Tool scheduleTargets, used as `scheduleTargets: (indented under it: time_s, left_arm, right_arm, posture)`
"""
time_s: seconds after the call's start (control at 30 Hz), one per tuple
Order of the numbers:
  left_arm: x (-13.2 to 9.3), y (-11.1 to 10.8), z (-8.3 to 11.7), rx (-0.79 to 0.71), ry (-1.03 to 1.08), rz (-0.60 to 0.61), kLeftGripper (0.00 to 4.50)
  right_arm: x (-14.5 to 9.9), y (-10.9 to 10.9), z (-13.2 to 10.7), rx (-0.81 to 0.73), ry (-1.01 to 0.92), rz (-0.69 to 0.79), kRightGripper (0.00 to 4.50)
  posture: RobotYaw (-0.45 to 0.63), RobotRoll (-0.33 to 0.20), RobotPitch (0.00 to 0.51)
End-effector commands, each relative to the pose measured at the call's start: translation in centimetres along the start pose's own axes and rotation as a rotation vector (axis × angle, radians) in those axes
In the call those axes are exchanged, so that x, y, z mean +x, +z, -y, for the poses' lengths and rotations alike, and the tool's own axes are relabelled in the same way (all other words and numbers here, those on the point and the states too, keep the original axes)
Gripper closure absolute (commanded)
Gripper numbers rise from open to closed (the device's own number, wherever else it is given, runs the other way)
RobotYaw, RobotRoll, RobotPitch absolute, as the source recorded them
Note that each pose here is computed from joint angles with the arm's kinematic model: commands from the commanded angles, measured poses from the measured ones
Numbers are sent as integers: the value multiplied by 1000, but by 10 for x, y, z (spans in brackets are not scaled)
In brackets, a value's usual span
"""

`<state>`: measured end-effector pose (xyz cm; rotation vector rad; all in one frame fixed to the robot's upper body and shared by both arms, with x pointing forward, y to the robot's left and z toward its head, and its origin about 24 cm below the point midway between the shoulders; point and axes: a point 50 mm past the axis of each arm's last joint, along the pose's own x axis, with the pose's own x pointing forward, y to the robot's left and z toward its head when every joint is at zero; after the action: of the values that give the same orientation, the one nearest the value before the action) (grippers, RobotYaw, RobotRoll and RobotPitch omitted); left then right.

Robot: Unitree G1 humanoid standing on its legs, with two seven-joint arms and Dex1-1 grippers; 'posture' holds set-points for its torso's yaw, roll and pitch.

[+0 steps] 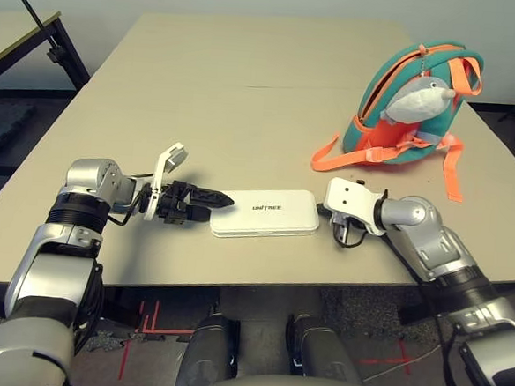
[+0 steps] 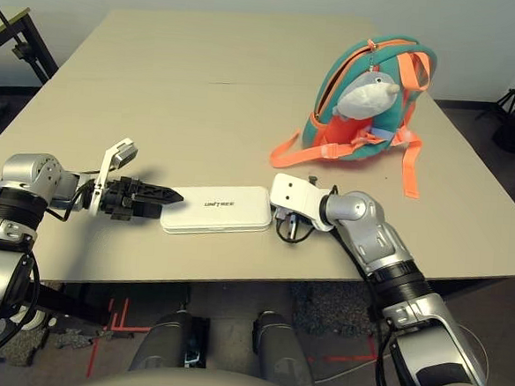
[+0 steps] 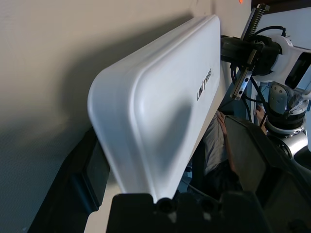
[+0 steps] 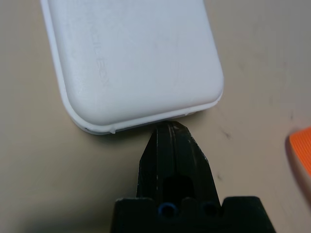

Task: Put the pencil case into the backpack and zip it.

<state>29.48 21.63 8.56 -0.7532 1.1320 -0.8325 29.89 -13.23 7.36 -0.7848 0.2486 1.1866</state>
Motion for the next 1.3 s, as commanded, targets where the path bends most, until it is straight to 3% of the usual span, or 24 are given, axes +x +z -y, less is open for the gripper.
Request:
scheduleTargets:
  time_s: [0.03, 0.27, 0.37, 0.53, 0.63, 0.8, 0.9, 1.23, 1.3]
  left_arm:
    - [7, -5, -3, -10, 5, -33, 0]
    - [8, -6, -2, -6, -1, -36, 0]
    - [8, -6, -1, -5, -7, -34, 566]
    - [7, -4, 0, 5, -9, -24, 2348]
    - [5, -2, 0, 12, -9, -11, 3118]
    - [0, 4, 3, 42, -20, 31, 3194]
    - [-6, 13, 9, 86, -34, 93, 3194]
    - [-36, 40, 38, 217, -92, 294, 3194]
    - [-38, 41, 41, 224, -103, 307, 3194]
  right_arm:
    - [8, 11, -6, -24, 54, 41, 4460]
    - [9, 11, -4, -31, 52, 40, 4460]
    - [7, 10, -2, -31, 48, 34, 4500]
    - [3, 6, 1, -29, 35, 17, 4500]
    - [-1, 2, 4, -19, 16, 4, 4500]
    - [-14, -6, 9, 79, -33, 4, 4500]
    - [-38, -13, 19, 228, -154, 37, 3894]
    - [-116, -45, 35, 604, -648, 105, 178]
    - [-125, -49, 32, 645, -700, 104, 0]
  posture:
    - [-165, 0, 58]
    - [-166, 0, 59]
    - [-166, 0, 60]
    - [-164, 0, 60]
    - [-163, 0, 59]
    - [-156, 0, 57]
    - [-155, 0, 57]
    - [-175, 0, 55]
    - [-172, 0, 51]
